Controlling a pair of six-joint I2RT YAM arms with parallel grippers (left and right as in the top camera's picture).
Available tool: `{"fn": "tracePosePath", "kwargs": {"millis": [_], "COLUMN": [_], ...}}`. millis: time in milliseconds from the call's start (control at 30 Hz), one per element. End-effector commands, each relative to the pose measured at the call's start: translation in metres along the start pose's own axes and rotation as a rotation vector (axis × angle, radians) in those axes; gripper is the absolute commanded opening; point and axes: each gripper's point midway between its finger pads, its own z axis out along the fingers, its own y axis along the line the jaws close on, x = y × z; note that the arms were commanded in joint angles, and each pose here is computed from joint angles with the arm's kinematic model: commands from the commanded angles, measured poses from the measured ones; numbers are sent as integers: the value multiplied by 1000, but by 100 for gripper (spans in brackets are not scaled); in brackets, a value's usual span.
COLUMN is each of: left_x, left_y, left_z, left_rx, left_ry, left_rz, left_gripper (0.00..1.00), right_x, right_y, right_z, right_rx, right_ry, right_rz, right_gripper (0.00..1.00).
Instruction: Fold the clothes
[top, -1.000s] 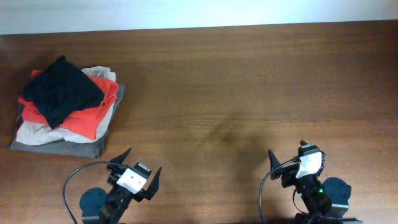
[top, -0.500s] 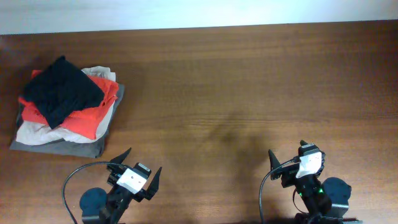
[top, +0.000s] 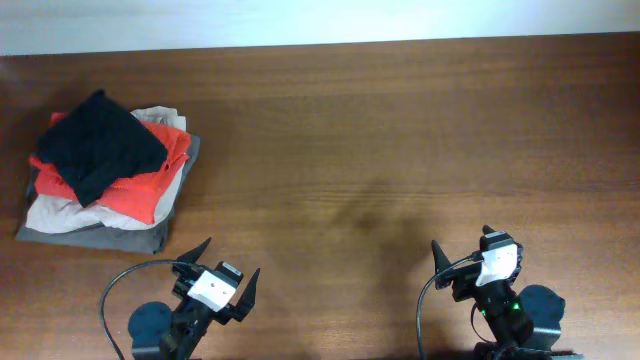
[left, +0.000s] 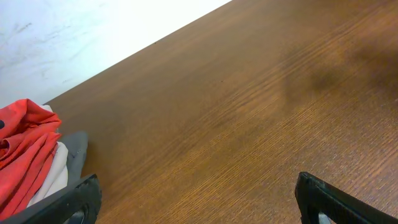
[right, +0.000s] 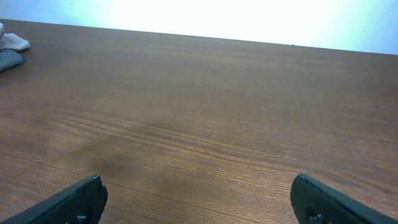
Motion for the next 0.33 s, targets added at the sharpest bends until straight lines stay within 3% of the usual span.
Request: {"fn": "tracePosePath", "kwargs": {"millis": [0, 300], "left_x": [0, 0], "left_y": [0, 0], "left_z": [0, 0], "left_rx": [-3, -3], "left_ry": [-7, -7], "left_rz": [-7, -6], "left_gripper": [99, 99], "right_x": [1, 1], "right_y": [0, 0], "right_z": [0, 0], "right_rx": [-3, -3], "right_ry": [-2, -2], "right_rz": [13, 13], "right_gripper": [99, 99]}}
